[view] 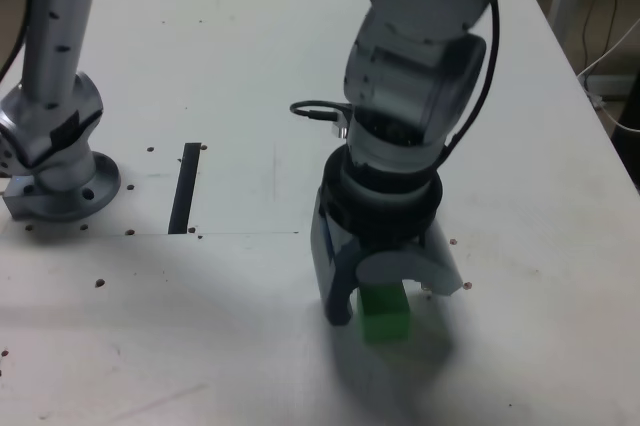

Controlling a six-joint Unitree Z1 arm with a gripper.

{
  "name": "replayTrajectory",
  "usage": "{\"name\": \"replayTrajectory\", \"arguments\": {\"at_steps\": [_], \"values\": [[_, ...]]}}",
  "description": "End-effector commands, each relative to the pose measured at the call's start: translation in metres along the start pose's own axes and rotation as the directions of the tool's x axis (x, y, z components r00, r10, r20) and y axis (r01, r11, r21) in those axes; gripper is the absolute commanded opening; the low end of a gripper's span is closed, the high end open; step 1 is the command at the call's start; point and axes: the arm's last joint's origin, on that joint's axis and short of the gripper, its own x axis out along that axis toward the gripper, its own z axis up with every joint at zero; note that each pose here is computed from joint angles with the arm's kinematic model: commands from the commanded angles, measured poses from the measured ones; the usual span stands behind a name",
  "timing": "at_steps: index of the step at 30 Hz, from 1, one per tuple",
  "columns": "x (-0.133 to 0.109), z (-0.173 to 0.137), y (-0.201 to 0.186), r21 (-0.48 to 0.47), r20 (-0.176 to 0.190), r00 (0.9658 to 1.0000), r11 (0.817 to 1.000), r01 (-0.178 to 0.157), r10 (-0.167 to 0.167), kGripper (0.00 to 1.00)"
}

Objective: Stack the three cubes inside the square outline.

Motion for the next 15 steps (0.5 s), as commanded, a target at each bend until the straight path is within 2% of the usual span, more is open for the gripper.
{"name": "replayTrajectory", "arguments": {"at_steps": [1,7,12,15], "values": [[0.0028,0.0026,-0.0021,-0.003,-0.006,1.0000,1.000,0.002,-0.002,0.85],[0.0081,0.0044,-0.0040,-0.011,-0.024,0.9997,1.000,0.002,-0.002,0.71],[0.0070,0.0049,-0.0046,-0.012,-0.021,0.9997,1.000,0.008,-0.008,0.54],[0.0065,0.0058,-0.0054,-0.012,-0.014,0.9998,1.000,0.015,-0.016,0.48]]}}
